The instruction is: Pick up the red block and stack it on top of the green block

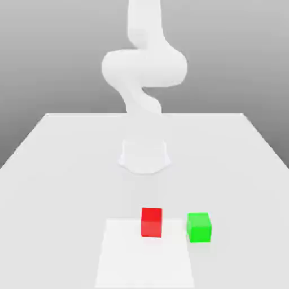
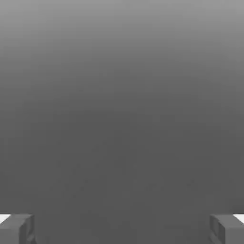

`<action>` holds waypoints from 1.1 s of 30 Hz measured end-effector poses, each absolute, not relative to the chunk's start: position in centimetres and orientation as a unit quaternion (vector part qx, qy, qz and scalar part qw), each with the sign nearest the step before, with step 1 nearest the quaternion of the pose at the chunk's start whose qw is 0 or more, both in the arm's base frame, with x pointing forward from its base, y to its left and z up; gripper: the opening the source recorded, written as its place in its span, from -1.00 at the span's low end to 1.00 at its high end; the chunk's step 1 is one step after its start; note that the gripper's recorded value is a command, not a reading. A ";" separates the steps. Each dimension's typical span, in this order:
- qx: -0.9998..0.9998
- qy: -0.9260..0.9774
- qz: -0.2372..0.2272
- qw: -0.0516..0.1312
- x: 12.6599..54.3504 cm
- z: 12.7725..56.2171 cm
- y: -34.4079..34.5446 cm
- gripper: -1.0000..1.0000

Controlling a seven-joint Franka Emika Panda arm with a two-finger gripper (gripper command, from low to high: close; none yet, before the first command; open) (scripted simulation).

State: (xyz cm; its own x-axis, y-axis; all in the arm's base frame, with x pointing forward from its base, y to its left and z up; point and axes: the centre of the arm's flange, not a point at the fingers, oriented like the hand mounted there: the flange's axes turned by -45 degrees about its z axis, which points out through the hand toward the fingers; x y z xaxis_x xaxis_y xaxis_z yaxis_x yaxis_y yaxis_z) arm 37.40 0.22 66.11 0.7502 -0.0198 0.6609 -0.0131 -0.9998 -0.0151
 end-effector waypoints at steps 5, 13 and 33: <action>-0.964 0.014 -0.265 0.008 41.5 53.7 0.8 0.00; -0.993 0.023 -0.113 0.006 40.2 33.6 1.5 0.00; -1.000 0.030 0.000 0.000 34.1 15.1 1.8 -1.00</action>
